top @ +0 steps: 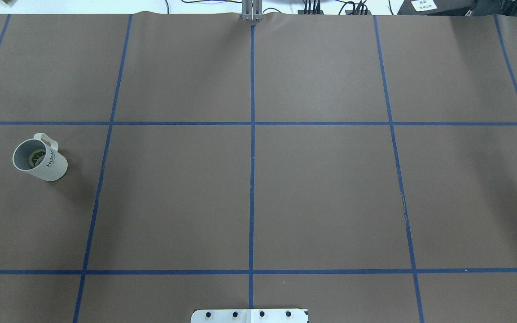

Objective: Left arm hands cup to right arm to dump lemon

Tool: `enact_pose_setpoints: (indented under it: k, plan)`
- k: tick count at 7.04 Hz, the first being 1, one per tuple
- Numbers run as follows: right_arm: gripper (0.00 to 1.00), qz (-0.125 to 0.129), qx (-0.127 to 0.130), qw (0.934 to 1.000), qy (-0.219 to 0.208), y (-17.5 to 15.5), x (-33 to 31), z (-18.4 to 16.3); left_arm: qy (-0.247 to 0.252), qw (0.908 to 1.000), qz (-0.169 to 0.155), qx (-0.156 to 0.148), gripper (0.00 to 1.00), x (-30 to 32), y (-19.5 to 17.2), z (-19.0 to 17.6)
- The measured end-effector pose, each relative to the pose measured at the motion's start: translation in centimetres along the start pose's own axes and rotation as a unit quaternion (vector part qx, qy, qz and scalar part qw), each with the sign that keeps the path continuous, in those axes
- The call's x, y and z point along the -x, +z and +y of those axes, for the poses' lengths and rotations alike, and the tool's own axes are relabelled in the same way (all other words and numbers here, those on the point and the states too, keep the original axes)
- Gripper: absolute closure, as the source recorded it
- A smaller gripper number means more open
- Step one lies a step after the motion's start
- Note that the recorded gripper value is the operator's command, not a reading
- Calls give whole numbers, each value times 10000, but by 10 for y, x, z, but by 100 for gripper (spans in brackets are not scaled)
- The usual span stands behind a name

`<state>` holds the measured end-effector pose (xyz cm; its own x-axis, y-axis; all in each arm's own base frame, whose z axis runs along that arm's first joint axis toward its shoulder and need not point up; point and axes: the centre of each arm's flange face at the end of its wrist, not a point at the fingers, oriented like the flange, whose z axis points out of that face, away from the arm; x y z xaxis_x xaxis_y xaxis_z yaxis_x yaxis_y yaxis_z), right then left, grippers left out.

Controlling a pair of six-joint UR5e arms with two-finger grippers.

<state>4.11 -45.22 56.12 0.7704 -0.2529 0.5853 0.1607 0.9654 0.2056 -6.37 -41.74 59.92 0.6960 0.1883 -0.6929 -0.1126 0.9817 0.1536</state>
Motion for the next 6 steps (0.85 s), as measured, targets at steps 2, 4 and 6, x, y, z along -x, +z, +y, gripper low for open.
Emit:
enact_pose_setpoints:
  k: [2,4,6]
  plan:
    - [0,60,-576,9975,-407,-30,20,-29,357,9987,-60,-348,0,-17,-24,-41]
    - [0,82,-996,9933,-573,-47,32,-47,777,9940,-115,-757,0,-33,-44,-68]
    - [1,53,-1242,9896,-726,-43,35,-52,968,9897,-142,-1045,0,-40,-51,-73]
